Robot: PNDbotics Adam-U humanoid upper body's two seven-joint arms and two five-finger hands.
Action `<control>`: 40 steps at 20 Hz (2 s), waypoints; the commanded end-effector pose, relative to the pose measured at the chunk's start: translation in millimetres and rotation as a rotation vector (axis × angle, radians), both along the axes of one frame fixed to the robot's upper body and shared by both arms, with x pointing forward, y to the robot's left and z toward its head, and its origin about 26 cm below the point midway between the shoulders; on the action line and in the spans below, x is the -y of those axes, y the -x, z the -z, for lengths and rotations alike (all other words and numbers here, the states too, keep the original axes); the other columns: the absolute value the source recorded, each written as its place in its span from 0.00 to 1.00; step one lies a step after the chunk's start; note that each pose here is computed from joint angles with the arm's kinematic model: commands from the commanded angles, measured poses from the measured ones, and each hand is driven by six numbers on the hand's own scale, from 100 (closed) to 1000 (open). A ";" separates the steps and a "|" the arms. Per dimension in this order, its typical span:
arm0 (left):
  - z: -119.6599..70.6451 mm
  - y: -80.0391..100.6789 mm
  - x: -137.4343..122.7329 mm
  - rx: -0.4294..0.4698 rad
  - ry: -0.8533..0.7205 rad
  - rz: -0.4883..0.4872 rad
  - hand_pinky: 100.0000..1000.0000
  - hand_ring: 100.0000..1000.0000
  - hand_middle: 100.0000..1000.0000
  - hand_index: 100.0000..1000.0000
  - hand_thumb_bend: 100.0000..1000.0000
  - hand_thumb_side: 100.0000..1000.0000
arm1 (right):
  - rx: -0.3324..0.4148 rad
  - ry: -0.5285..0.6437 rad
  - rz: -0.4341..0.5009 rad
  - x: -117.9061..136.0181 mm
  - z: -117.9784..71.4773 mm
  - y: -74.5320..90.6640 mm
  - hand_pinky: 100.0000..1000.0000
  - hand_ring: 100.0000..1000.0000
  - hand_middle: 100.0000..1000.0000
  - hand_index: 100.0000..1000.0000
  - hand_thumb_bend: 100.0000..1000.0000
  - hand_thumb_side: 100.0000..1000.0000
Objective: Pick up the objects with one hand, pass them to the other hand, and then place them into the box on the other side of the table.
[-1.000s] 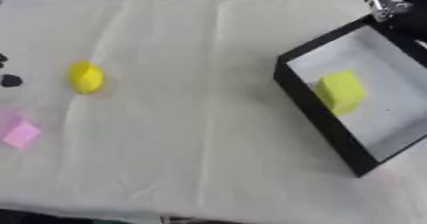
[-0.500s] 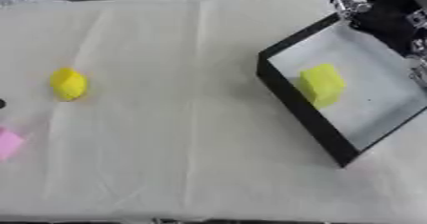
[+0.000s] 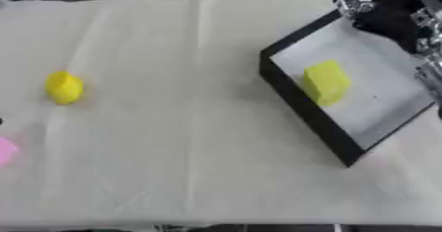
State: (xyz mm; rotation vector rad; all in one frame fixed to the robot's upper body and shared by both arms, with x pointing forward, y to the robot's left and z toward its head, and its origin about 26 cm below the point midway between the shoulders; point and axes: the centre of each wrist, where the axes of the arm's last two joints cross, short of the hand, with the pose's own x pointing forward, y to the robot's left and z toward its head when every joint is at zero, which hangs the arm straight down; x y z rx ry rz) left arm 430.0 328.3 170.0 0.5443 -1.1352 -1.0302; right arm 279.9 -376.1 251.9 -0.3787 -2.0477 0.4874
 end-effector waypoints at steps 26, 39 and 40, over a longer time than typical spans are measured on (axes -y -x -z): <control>20.9 22.3 -11.5 -0.031 0.042 -0.016 0.93 0.84 0.76 0.85 0.64 0.40 | -0.022 0.055 0.059 14.1 -1.5 2.4 1.00 1.00 0.80 1.00 0.00 0.20; 33.8 19.5 -1.1 -0.103 0.040 -0.007 0.92 0.84 0.76 0.85 0.64 0.36 | -0.027 0.059 0.071 16.7 -0.9 2.6 1.00 1.00 0.80 1.00 0.00 0.20; 34.6 19.3 -0.8 -0.106 0.040 -0.008 0.92 0.84 0.76 0.85 0.64 0.36 | -0.028 0.059 0.071 16.8 -0.9 2.5 1.00 1.00 0.80 1.00 0.00 0.20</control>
